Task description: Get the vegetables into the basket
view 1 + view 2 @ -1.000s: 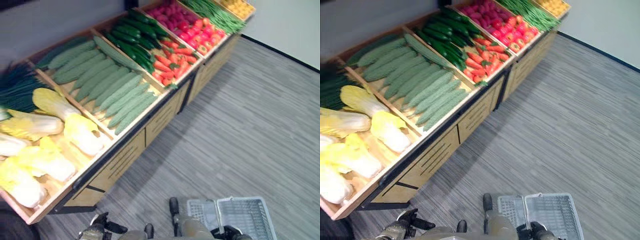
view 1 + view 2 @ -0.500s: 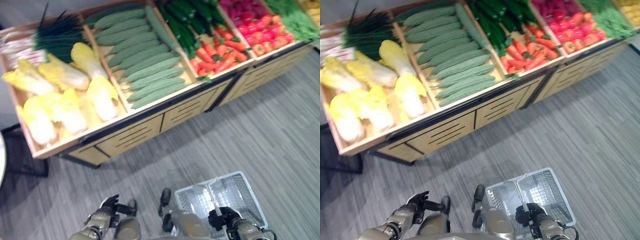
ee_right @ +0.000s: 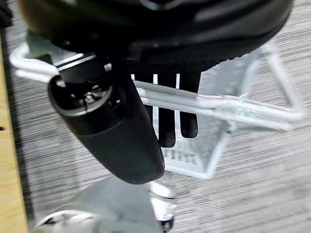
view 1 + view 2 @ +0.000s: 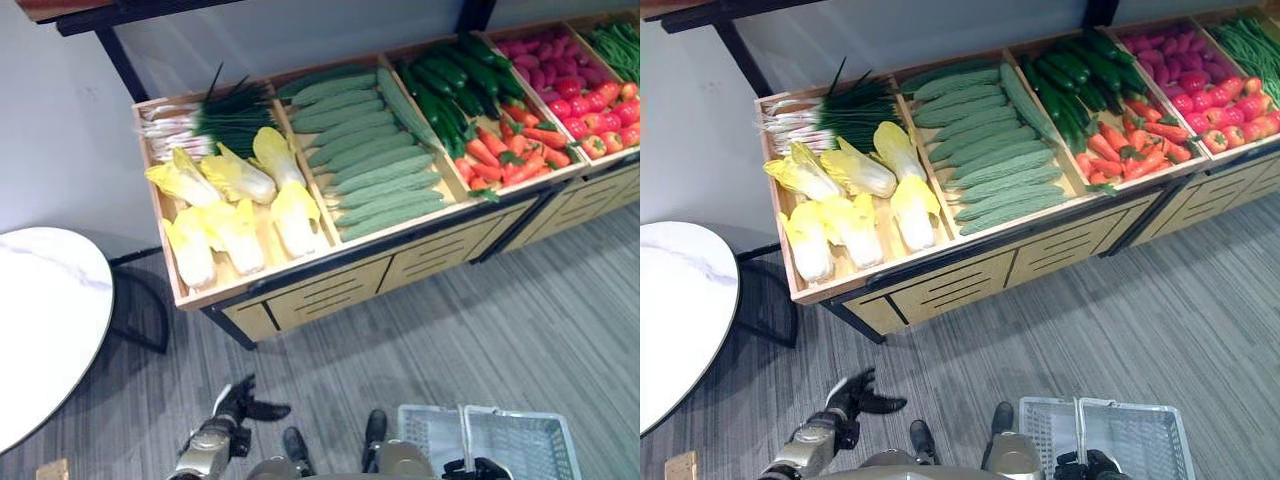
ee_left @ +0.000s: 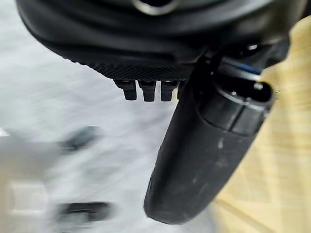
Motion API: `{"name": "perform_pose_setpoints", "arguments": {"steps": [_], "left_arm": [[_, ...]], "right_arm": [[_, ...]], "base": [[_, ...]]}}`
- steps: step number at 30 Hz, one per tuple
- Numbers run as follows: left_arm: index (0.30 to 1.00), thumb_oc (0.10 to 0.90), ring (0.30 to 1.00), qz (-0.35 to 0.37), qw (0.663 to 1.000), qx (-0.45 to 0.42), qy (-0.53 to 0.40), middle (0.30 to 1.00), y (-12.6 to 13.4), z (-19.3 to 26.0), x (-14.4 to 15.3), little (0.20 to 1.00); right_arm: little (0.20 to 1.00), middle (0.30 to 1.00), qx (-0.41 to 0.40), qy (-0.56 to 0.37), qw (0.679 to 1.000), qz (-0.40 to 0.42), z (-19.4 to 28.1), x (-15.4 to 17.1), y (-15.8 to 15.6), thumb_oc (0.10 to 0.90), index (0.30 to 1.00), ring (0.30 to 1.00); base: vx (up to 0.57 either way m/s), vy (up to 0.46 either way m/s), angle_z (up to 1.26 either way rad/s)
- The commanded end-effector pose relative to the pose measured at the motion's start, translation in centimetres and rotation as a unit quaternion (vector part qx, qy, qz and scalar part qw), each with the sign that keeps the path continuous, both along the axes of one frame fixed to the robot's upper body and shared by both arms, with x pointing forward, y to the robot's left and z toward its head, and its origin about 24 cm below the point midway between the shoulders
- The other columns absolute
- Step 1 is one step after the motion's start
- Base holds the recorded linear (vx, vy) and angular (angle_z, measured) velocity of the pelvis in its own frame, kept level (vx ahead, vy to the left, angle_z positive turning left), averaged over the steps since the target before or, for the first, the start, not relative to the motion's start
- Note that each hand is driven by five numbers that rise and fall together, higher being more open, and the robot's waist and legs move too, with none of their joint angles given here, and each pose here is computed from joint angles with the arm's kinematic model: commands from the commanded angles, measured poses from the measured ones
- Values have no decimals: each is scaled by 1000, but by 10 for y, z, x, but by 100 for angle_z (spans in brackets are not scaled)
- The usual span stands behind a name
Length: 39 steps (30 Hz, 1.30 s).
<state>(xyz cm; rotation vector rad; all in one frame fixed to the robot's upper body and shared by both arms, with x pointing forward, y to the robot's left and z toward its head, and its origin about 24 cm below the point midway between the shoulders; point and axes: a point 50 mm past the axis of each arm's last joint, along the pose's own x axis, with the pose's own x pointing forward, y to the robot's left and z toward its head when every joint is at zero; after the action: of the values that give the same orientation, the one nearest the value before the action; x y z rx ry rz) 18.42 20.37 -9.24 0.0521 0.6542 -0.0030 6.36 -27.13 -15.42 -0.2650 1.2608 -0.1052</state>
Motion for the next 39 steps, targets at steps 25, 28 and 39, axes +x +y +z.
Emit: {"name": "perform_pose_setpoints", "arguments": {"steps": [25, 28, 39], "left_arm": [[1000, 900, 1000, -118, 673, 569, -458, 1000, 64, 269, 111, 1000], [1000, 900, 1000, -153, 593, 666, -426, 1000, 76, 285, 116, 1000], [1000, 900, 1000, -271, 548, 727, -313, 1000, 83, 263, 148, 1000]], "right_arm": [[300, 300, -9, -35, 998, 45, 3, 18, 3, 400, 300, 300], [300, 300, -15, -22, 999, 40, 2, 7, -1, 400, 300, 300], [300, 300, -50, -50, 997, 39, 12, 21, -20, 400, 300, 300]], "base": [[24, -36, 3], [27, -27, -18], [5, 2, -21]]}}
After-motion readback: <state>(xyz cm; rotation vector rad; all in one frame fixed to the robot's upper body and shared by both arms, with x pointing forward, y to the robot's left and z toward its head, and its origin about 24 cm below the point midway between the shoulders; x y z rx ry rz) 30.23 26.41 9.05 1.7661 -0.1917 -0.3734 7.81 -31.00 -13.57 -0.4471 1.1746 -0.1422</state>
